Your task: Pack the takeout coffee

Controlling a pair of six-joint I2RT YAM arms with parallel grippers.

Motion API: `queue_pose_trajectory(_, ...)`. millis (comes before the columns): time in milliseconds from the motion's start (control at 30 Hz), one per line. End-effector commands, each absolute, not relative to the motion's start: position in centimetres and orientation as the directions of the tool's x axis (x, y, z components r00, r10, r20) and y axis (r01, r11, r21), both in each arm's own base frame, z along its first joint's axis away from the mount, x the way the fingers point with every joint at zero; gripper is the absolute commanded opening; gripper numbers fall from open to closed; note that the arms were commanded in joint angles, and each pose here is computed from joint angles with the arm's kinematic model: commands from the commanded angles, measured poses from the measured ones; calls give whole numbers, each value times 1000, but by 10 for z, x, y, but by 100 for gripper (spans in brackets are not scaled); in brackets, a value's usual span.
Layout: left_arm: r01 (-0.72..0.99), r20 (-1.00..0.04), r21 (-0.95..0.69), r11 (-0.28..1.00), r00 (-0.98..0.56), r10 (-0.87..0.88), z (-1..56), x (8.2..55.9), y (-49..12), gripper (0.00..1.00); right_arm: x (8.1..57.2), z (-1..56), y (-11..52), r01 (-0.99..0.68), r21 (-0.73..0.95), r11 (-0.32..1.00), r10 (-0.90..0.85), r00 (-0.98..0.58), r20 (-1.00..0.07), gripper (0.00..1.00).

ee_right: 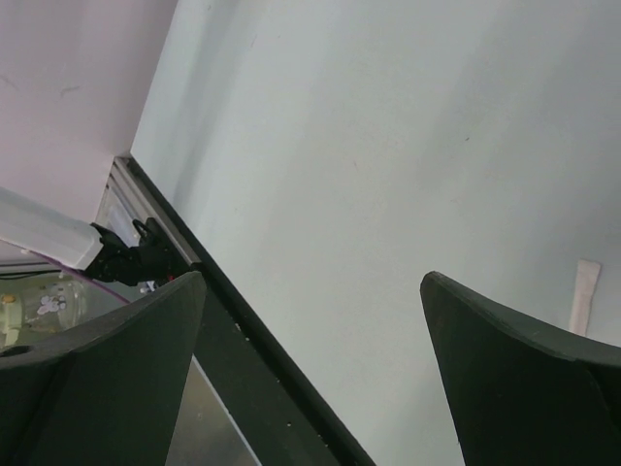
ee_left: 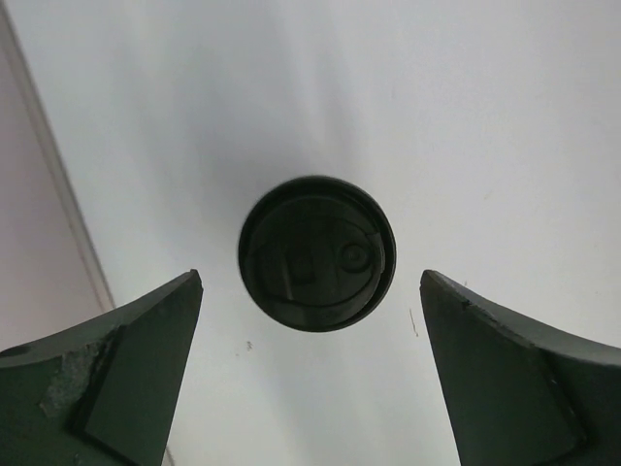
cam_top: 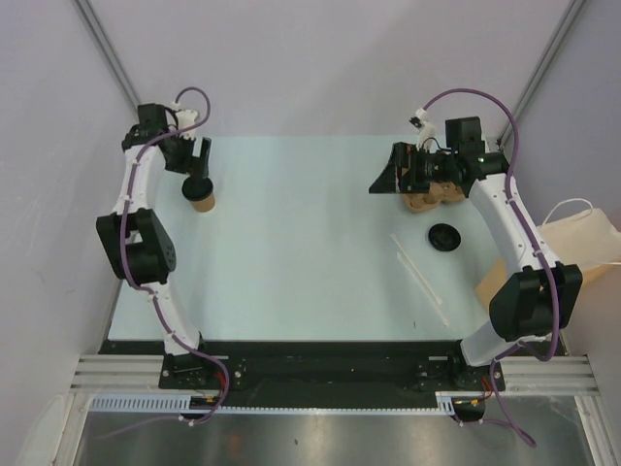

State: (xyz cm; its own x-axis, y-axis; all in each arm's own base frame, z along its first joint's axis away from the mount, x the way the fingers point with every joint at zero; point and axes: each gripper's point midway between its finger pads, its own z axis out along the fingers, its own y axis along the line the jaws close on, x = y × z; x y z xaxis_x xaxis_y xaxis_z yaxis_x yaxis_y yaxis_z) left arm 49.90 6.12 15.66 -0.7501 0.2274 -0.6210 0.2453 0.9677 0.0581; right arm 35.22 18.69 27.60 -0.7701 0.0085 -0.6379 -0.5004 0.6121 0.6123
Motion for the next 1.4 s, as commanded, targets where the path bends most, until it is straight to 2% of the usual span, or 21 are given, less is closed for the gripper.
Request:
queue_pose_trajectory(0, 230, -779, 142, 963, -574, 252, 277, 499, 59, 100, 370, 284, 178, -540, 513, 668, -29, -707, -706, 99)
queue_pose_trajectory(67, 257, -810, 129, 958, -530, 251, 306, 487, 48, 100, 382, 290, 172, -551, 438, 710, -63, -670, -740, 100)
queue_pose_trajectory(167, 319, -860, 86, 944, -455, 233, 340, 461, 24, 100, 413, 280, 152, -523, 225, 822, -179, -613, -769, 97)
queue_pose_trajectory(200, 334, -855, 55, 941, -471, 217, 332, 453, 17, 99, 430, 261, 138, -485, 131, 865, -236, -622, -746, 90)
queue_pose_trajectory(267, 375, -869, 27, 927, -449, 207, 334, 439, 1, 100, 443, 258, 128, -458, 49, 888, -280, -621, -732, 81)
queue_pose_trajectory(300, 390, -868, 8, 921, -455, 200, 330, 426, -6, 100, 454, 239, 116, -435, -13, 900, -322, -645, -693, 71)
queue_pose_trajectory(400, 434, -872, -12, 901, -445, 203, 323, 400, -27, 99, 468, 220, 92, -391, -122, 912, -374, -672, -639, 60)
queue_pose_trajectory(500, 471, -873, -20, 882, -438, 214, 312, 384, -46, 99, 476, 190, 79, -394, -162, 905, -411, -709, -573, 53)
queue_pose_trajectory(633, 501, -871, -52, 864, -445, 206, 297, 374, -64, 100, 484, 161, 64, -397, -208, 894, -446, -734, -512, 53)
queue_pose_trajectory(833, 517, -859, -112, 849, -479, 179, 281, 367, -76, 100, 502, 150, 25, -327, -285, 901, -430, -758, -491, 51)
queue_pose_trajectory(1200, 519, -858, -134, 844, -486, 163, 279, 367, -80, 100, 518, 115, -2, -285, -239, 928, -366, -809, -460, 54)
queue_pose_trajectory(1367, 515, -854, -135, 847, -494, 164, 274, 365, -80, 100, 515, 111, -8, -288, -230, 929, -364, -816, -448, 50)
